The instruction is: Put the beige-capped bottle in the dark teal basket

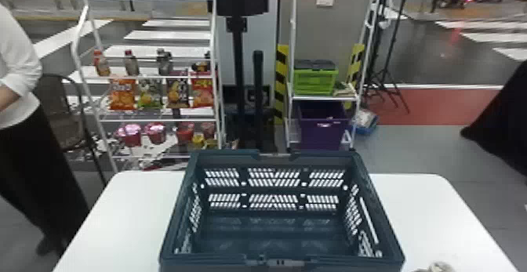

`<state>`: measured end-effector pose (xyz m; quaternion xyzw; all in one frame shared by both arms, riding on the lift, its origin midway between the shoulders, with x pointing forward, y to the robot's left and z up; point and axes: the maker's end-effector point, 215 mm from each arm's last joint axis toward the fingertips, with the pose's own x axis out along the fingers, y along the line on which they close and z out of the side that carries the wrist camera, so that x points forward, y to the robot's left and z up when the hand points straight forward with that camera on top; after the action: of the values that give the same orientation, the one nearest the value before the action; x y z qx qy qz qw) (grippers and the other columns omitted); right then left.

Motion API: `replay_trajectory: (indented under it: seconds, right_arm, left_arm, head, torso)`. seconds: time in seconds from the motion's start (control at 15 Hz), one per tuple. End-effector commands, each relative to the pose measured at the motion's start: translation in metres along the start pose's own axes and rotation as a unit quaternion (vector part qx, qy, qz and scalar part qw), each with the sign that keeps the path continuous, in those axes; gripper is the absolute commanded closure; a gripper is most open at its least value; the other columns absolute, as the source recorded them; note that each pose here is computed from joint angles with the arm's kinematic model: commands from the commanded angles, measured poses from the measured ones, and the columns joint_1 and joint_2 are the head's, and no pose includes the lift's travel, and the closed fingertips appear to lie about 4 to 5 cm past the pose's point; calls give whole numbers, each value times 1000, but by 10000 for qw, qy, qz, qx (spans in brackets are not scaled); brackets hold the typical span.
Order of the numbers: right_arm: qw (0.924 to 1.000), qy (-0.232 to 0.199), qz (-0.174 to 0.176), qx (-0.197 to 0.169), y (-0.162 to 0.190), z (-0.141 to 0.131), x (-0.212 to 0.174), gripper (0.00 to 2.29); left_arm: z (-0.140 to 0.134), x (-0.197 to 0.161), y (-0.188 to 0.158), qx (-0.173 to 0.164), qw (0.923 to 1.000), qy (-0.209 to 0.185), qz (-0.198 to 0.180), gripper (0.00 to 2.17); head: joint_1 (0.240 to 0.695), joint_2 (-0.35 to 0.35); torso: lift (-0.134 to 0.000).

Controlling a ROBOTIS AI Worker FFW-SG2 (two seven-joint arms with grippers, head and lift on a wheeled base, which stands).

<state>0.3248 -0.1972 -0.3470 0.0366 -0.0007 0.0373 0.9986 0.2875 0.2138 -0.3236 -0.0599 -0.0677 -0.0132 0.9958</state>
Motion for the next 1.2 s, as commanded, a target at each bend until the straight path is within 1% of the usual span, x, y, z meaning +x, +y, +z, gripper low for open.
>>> replay_trajectory:
  seconds: [0.0, 0.47, 0.73, 0.87, 0.93, 1.07, 1.13]
  right_arm:
    - [10000, -1, 0, 1, 0, 0, -1, 2280]
    - [10000, -38, 5, 15, 1, 3, -2, 2280]
    - [9997, -251, 42, 1, 4, 33, 10, 2280]
    - [9998, -188, 84, -54, 7, 46, 28, 2280]
    - [9999, -112, 94, -82, 8, 49, 37, 2280]
    - [9996, 165, 146, -195, 12, 50, 65, 2280]
    - [9989, 349, 170, -251, 15, 46, 76, 2280]
  left_arm:
    - [0, 0, -1, -3, 10000, 2, -4, 157]
    - [5, -4, -1, -41, 10000, -62, -3, 157]
    - [4, -6, -2, -35, 10000, -60, -16, 157]
    - [7, -8, -3, -54, 9999, -94, -21, 157]
    - [6, -10, -3, -63, 9999, -92, -26, 157]
    - [7, -13, -4, -47, 9999, -111, -28, 157]
    - [8, -15, -4, -58, 9999, -117, -25, 157]
  head:
    - [499, 0]
    - [499, 0]
    - [499, 0]
    - [499, 0]
    - [499, 0]
    - [499, 0]
    - [499, 0]
  torso:
    - [0]
    - [0]
    - [0]
    - [0]
    - [0]
    - [0]
    - [0]
